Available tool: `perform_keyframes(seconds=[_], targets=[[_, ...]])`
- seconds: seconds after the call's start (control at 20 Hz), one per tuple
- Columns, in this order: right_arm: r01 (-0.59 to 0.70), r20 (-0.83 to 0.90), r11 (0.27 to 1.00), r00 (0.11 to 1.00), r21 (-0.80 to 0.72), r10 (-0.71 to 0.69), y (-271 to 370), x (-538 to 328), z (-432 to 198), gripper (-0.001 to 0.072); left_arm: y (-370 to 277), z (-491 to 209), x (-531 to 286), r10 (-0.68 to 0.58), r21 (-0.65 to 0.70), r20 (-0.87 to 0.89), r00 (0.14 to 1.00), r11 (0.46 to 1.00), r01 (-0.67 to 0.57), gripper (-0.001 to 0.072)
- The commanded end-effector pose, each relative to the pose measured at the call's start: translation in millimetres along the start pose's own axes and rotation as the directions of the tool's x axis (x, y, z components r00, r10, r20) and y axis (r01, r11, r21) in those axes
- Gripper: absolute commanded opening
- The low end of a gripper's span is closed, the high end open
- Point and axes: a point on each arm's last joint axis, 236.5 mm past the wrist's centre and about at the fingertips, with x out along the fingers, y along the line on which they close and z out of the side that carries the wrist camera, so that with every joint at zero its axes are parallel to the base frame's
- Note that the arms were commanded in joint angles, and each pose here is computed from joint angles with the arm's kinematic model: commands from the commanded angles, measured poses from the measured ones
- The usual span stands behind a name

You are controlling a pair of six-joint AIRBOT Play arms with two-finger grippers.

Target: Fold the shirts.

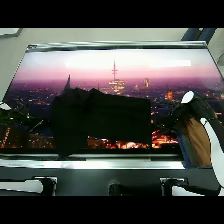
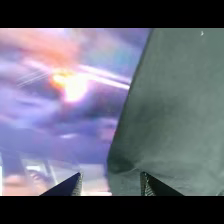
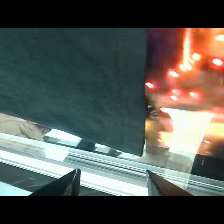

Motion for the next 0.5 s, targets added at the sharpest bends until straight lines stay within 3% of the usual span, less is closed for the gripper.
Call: perform_keyframes(seconds=[0.0, 0.2, 0.25, 0.35, 0.45], targets=[[-0.002, 0.006, 1.000, 1.000, 0.029, 0.002, 4.9, 2.4, 1.4, 0.0502, -0.6, 15.2, 6.8, 0.005, 0.010, 0.061, 0.998, 1.000, -0.006, 0.0401], [0.000, 0.014, 0.999, 1.000, 0.035, -0.001, 4.4, 2.3, 3.2, 0.0510, -8.4, 9.8, 16.1, 0.007, 0.038, 0.034, 0.999, 0.999, -0.009, 0.0372], [0.003, 0.022, 0.999, 1.000, 0.044, -0.004, 3.7, 2.3, 5.1, 0.0512, -10.0, 8.2, 17.7, 0.008, 0.042, 0.028, 1.000, 0.999, -0.009, 0.0336], [0.017, 0.044, 0.998, 0.999, 0.063, -0.020, -0.4, 2.4, 10.3, 0.0512, -11.2, 6.0, 17.5, 0.006, 0.044, 0.019, 1.000, 0.999, -0.007, 0.0122], [0.039, 0.039, 0.995, 0.998, 0.086, -0.043, -10.0, 12.2, 8.2, 0.0512, -12.0, 3.0, 16.4, 0.004, 0.048, 0.009, 1.000, 0.999, -0.004, 0.0032]])
